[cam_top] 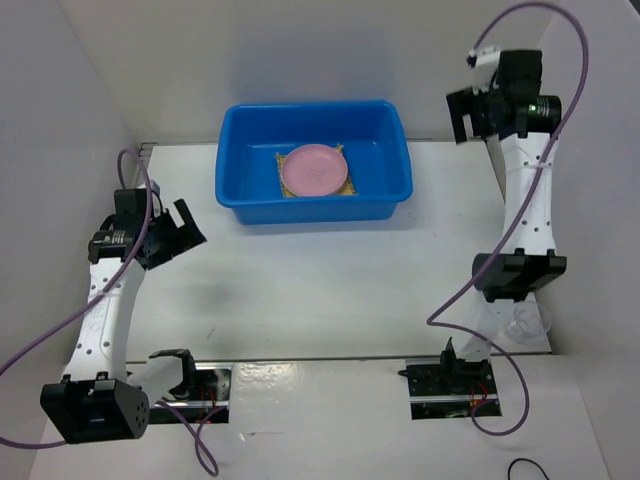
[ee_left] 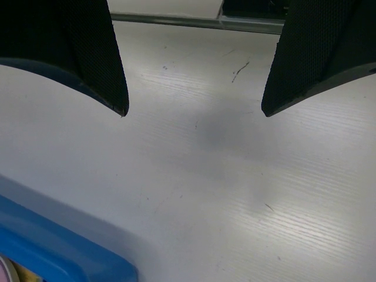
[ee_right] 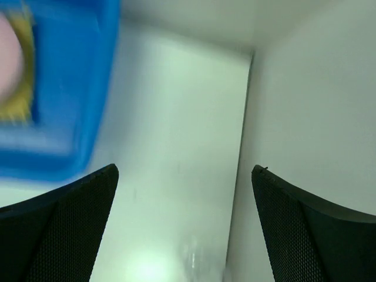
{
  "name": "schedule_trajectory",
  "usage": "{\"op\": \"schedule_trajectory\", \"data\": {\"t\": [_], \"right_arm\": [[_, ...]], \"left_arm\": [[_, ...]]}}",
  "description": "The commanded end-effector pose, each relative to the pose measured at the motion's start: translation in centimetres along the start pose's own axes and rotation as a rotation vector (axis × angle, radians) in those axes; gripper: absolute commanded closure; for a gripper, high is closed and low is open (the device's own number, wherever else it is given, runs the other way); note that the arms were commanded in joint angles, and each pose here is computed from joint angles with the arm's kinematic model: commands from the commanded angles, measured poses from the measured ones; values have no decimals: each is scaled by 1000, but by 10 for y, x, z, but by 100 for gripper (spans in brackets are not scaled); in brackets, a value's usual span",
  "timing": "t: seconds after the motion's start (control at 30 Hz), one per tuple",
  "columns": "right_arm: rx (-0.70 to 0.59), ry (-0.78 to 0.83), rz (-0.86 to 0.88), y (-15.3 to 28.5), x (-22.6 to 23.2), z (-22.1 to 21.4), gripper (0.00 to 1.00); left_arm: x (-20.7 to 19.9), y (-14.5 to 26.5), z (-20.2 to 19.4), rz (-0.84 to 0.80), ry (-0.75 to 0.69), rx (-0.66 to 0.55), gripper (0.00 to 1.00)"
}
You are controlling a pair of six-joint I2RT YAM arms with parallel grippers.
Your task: Place the mixed dishes into the plastic bin
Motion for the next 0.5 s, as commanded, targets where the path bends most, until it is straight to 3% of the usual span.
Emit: {"op": "schedule_trajectory", "data": {"t": [0.0, 0.13, 0.33, 0.47], "right_arm": [[313, -54, 139, -11, 24, -74, 2], [331, 13, -3, 11, 37, -127, 2], [579, 31, -91, 8, 61, -228, 2], [663, 7, -155, 8, 56, -260, 2]], "left_arm": [[-12, 5, -2, -136, -69, -17, 0], [-15, 0, -6, -150, -83, 4, 0], [-24, -14, -15, -174, -111, 85, 0], [-26, -23, -15, -160, -115, 120, 0]]}}
Point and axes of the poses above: each gripper's point midway between its finger pads, its own y axis back along the fingers, its own x axis along the line the jaws close on, z = x × y, the point moved 9 cm from there along y, back along the fingers, and after that the axes turned 7 degrees about y, right-handed, at the moved point
